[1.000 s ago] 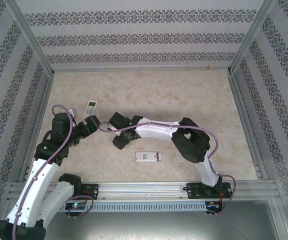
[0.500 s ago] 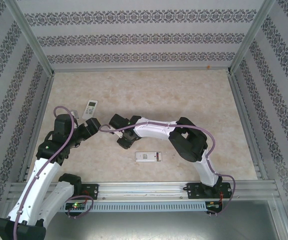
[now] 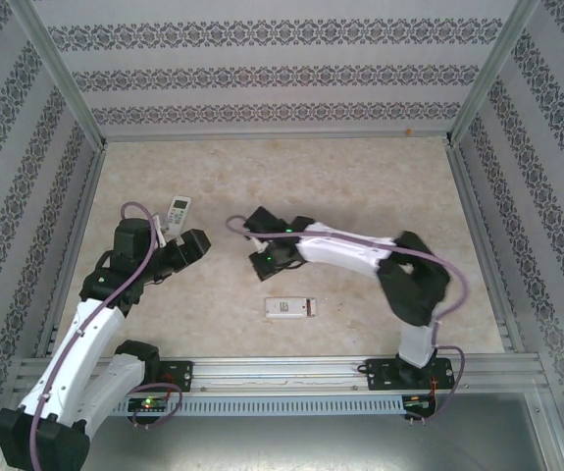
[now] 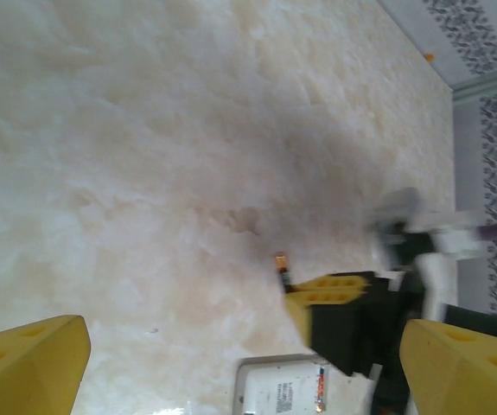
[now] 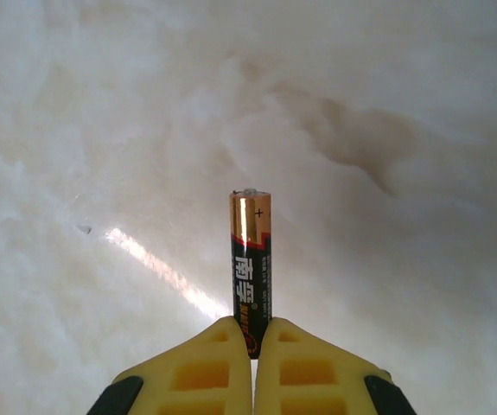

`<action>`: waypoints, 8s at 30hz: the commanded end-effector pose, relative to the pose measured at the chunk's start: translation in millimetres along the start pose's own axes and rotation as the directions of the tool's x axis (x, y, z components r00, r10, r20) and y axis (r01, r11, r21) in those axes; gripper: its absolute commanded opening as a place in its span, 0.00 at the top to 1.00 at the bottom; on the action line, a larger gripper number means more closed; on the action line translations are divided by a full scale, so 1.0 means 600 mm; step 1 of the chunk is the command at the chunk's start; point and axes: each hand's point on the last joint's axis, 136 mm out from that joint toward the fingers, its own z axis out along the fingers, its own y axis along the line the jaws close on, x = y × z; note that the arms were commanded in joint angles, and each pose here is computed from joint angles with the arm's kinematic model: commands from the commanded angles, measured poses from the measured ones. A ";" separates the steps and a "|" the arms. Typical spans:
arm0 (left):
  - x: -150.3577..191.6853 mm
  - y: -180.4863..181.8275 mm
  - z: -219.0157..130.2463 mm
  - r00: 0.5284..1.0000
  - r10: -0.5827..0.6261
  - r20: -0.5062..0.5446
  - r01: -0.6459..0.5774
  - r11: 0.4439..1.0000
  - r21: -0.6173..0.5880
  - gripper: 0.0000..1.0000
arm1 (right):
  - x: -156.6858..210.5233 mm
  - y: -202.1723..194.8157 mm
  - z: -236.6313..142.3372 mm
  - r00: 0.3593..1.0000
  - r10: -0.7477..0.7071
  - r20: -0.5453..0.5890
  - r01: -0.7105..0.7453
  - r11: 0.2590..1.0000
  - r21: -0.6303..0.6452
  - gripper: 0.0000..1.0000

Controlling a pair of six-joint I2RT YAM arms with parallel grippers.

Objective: Load the batteries into the remote control

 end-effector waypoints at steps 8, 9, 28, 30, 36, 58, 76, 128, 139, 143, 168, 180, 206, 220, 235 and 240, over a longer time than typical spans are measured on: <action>0.104 -0.065 0.091 0.953 0.206 -0.220 -0.190 0.978 0.091 0.05 | 0.189 -0.084 -0.096 0.840 0.530 0.116 -0.536 0.844 0.020 1.00; 0.123 -0.069 0.104 0.943 0.219 -0.251 -0.203 0.975 0.092 0.04 | 0.205 -0.088 -0.097 0.833 0.542 0.111 -0.548 0.836 0.023 1.00; 0.193 -0.035 0.142 0.912 0.220 -0.345 -0.227 0.974 0.023 0.00 | 0.236 -0.081 -0.037 0.864 0.503 0.013 -0.501 0.858 0.115 1.00; 0.192 -0.036 0.143 0.912 0.220 -0.345 -0.226 0.974 0.024 0.00 | 0.242 -0.086 -0.032 0.867 0.498 0.012 -0.496 0.859 0.131 0.99; 0.192 -0.037 0.145 0.912 0.218 -0.348 -0.224 0.974 0.024 0.00 | 0.248 -0.083 -0.015 0.872 0.489 -0.025 -0.480 0.865 0.146 0.95; 0.217 -0.024 0.158 0.886 0.197 -0.419 -0.212 0.977 0.012 0.00 | 0.194 -0.085 -0.068 0.881 0.469 0.054 -0.472 0.876 0.101 0.69; 0.301 -0.035 0.206 0.797 0.161 -0.582 -0.174 0.984 0.034 0.29 | 0.201 -0.112 -0.029 0.866 0.499 0.018 -0.496 0.855 0.151 0.80; 0.329 -0.017 0.194 0.812 0.090 -0.577 -0.126 0.992 -0.024 0.49 | 0.232 -0.091 -0.052 0.801 0.598 0.018 -0.592 0.786 0.178 0.87; 0.318 -0.015 0.186 0.823 0.140 -0.550 -0.173 0.985 -0.008 0.29 | 0.238 -0.098 0.002 0.836 0.549 -0.026 -0.526 0.813 0.251 0.92; 0.318 -0.012 0.186 0.823 0.137 -0.550 -0.176 0.984 -0.017 0.29 | 0.224 -0.094 -0.010 0.852 0.523 -0.020 -0.503 0.829 0.242 0.92; 0.213 -0.038 0.115 0.911 0.317 -0.263 -0.323 0.946 0.023 0.00 | 0.066 -0.386 -0.079 0.961 0.261 -0.094 -0.234 0.946 0.226 0.10; 0.205 -0.031 0.108 0.917 0.325 -0.232 -0.331 0.944 0.012 0.00 | 0.092 -0.412 -0.010 0.932 0.263 -0.248 -0.207 0.951 0.229 0.26; 0.162 -0.036 0.074 0.957 0.260 -0.131 -0.253 0.965 0.068 0.00 | 0.193 -0.104 -0.139 0.733 -0.680 0.007 0.679 0.733 0.047 0.48; 0.162 -0.028 0.074 0.957 0.264 -0.118 -0.257 0.964 0.066 0.00 | 0.219 -0.054 -0.060 0.647 -0.755 -0.108 0.756 0.653 -0.041 0.48; 0.166 -0.020 0.077 0.958 0.255 -0.130 -0.250 0.967 0.054 0.00 | 0.217 -0.067 -0.011 0.652 -0.726 -0.219 0.738 0.674 -0.037 0.47; 0.167 -0.021 0.078 0.957 0.257 -0.131 -0.252 0.966 0.057 0.00 | 0.224 -0.074 -0.004 0.639 -0.731 -0.240 0.746 0.665 -0.039 0.44</action>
